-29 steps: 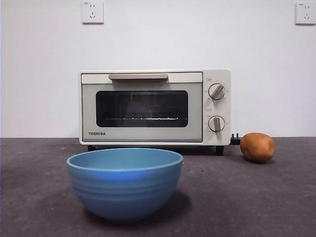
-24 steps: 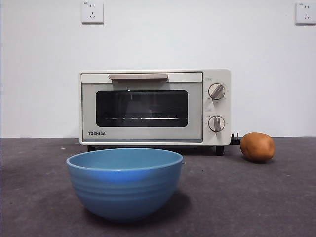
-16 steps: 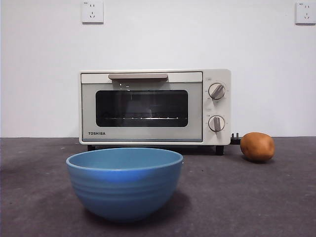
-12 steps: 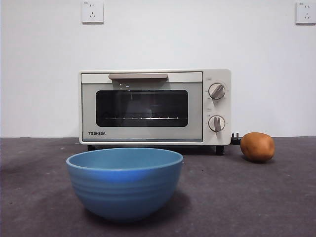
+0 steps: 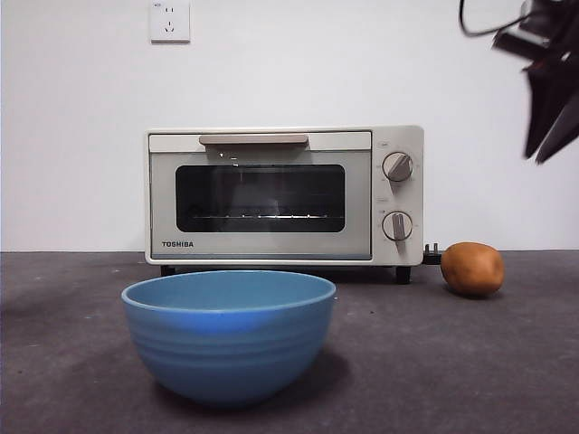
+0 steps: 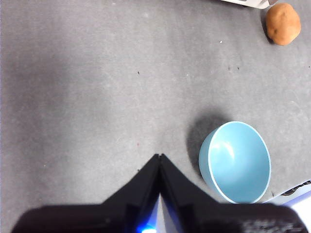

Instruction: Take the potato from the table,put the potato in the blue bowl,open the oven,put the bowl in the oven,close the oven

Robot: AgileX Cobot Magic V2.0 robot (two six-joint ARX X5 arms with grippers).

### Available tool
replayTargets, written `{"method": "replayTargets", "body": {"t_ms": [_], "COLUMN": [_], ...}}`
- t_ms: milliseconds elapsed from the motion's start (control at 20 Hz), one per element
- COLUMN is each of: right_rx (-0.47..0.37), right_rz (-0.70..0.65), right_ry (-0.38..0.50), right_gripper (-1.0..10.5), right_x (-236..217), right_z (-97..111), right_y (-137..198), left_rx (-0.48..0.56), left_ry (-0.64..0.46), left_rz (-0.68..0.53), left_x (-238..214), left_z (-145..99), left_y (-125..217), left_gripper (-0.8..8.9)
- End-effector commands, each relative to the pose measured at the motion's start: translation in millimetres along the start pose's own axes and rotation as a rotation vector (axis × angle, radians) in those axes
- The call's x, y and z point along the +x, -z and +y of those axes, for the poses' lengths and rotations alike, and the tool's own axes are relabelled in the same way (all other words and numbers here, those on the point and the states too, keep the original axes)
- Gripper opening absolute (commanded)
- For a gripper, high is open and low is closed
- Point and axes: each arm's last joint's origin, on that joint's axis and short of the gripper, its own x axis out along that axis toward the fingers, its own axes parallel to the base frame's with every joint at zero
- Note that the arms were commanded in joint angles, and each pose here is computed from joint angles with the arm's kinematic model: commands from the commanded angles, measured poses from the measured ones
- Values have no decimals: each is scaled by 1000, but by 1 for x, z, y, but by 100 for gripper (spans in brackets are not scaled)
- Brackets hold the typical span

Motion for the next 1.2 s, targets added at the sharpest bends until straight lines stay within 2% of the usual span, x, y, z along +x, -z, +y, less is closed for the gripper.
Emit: {"method": "replayTargets", "body": {"t_ms": [50, 200, 300, 750, 1050, 1200], "right_rx": [-24, -46, -60, -65, -106, -118], "right_rz": [5, -10, -29, -1, -14, -7], "right_ry": [-14, -19, -9, 38, 54, 91], "right_gripper": [351, 652, 762, 761, 760, 760], "right_x": [19, 39, 48, 86, 109, 123], "right_z": [1, 3, 3, -3, 5, 7], "right_y": [-6, -13, -17, -20, -22, -21], "left_rx": [17, 17, 17, 19, 20, 19], "left_ry": [4, 4, 4, 4, 4, 4], "left_rz": [-7, -7, -7, -13, -13, -13], "left_x": [0, 0, 0, 0, 0, 0], "left_z": [0, 0, 0, 0, 0, 0], "left_y": [-1, -1, -1, -2, -2, -2], "left_gripper": [-5, -5, -5, -5, -5, -5]}}
